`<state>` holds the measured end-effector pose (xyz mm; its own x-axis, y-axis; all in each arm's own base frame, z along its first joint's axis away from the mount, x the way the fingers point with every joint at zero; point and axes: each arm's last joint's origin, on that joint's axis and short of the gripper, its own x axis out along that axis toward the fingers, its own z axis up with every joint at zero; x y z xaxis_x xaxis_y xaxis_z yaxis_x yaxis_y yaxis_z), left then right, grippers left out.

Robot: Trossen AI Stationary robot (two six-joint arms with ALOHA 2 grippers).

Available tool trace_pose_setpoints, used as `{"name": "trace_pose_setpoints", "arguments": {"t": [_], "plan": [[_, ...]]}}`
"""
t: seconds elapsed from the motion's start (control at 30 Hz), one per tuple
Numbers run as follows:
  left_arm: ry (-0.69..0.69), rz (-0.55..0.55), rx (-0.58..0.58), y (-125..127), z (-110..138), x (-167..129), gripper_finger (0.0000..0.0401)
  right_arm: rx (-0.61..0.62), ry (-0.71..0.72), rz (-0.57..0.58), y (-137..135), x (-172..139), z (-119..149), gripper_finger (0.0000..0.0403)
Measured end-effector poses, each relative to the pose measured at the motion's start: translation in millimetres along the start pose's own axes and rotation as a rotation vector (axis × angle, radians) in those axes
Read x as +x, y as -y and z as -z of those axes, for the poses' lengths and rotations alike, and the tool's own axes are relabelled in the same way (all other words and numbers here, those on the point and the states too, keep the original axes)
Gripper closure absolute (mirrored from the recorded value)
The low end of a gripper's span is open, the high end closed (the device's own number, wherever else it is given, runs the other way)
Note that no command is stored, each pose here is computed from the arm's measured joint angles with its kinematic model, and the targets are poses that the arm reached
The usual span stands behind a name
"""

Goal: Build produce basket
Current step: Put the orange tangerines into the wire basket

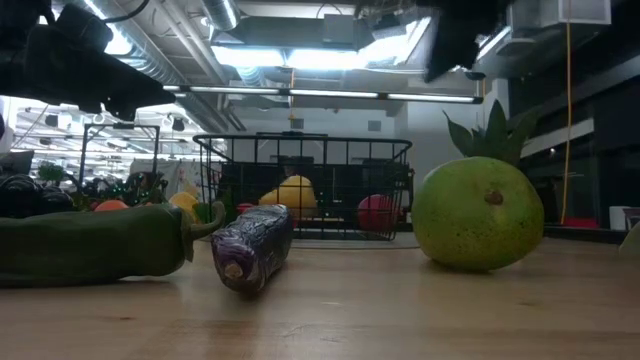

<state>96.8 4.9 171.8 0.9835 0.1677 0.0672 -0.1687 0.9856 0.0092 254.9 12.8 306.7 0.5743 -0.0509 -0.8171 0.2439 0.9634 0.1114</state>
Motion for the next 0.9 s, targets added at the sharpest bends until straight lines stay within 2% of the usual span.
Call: {"name": "trace_pose_setpoints", "arguments": {"t": [0.1,0.2,0.27,0.37,0.47,0.6,0.7,0.8,0.9], "plan": [[0.011,0.004,-0.19,0.1,-1.1,0.0,0.0206,0.038,-0.157,0.033,-5.5,-2.2,18.3,0.0277],[0.057,0.007,-0.416,-0.3,-5.6,-0.2,0.0206,0.066,-0.267,0.127,-10.5,-6.8,34.8,0.0277],[0.044,0.087,-0.586,2.2,-6.4,-0.4,0.0206,0.081,-0.306,0.209,-13.7,-10.6,44.0,0.0277],[-0.032,0.223,-0.725,8.9,-4.7,0.1,0.0206,0.099,-0.315,0.33,-18.3,-16.3,54.5,0.0277],[-0.114,0.204,-0.831,13.4,1.0,3.1,0.0206,0.105,-0.294,0.412,-23.3,-20.8,61.9,0.0277],[-0.249,0.28,-1.012,22.5,4.6,4.3,0.0206,0.097,-0.256,0.431,-30.7,-23.0,66.0,0.0277],[-0.293,0.313,-1.012,28.3,-1.5,6.2,0.0206,0.083,-0.242,0.419,-34.8,-23.5,67.1,0.0277],[-0.278,0.331,-0.907,32.8,-6.6,8.6,0.0206,0.085,-0.231,0.408,-37.2,-23.4,67.4,0.0277],[-0.187,0.409,-0.764,38.2,-15.6,11.6,0.0206,0.109,-0.226,0.411,-37.5,-23.4,67.5,0.0277]]}}
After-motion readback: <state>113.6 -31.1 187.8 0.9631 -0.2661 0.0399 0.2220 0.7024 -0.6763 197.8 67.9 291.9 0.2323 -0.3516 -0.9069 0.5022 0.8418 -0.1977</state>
